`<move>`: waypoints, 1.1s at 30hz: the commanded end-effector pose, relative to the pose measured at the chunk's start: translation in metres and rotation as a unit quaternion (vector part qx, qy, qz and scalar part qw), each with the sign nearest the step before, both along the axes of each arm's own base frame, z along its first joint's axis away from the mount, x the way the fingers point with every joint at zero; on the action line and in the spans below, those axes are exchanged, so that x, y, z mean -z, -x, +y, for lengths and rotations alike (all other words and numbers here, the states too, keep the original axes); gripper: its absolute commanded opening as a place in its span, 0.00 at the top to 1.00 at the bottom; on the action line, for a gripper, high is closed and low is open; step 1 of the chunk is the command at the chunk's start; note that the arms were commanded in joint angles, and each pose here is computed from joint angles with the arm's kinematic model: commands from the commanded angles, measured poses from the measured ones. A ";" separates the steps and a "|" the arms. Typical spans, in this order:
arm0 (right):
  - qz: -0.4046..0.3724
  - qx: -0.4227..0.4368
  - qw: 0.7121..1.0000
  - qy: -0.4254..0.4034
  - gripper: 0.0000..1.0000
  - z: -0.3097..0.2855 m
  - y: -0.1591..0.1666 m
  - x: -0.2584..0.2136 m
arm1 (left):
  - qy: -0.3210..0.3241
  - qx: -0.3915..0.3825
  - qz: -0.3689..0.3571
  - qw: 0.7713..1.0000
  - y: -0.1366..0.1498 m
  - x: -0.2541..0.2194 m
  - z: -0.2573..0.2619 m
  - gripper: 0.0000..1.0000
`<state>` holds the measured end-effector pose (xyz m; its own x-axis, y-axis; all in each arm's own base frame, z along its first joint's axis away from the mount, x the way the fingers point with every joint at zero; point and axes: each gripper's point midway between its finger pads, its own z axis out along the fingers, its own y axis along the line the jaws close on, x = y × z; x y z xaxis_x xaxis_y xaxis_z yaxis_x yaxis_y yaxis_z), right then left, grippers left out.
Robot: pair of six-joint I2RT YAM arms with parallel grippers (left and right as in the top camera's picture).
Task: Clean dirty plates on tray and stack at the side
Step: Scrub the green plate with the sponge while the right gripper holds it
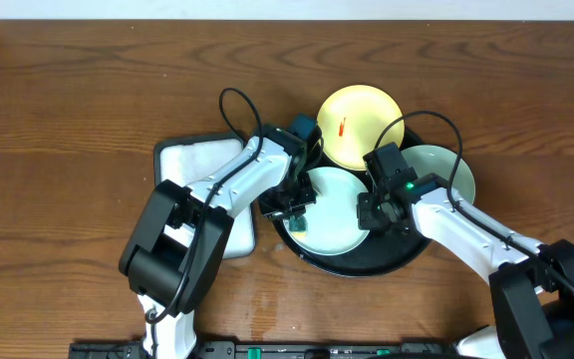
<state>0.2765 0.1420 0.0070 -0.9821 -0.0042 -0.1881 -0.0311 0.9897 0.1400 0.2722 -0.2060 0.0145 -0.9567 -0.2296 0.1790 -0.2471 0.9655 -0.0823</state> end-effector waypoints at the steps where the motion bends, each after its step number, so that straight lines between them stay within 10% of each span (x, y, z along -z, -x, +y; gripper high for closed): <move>1: -0.011 0.000 0.999 0.038 0.99 -0.015 -0.004 0.002 | -0.065 0.013 -0.051 0.996 -0.021 0.018 0.020 0.92; 21: -0.011 0.000 0.999 0.038 0.99 -0.015 -0.004 0.002 | 0.156 0.091 -0.059 0.982 -0.002 0.021 -0.112 0.91; 33: -0.012 0.000 0.999 0.038 0.99 -0.015 -0.004 0.001 | 0.117 0.094 0.030 0.988 0.037 0.017 -0.084 0.92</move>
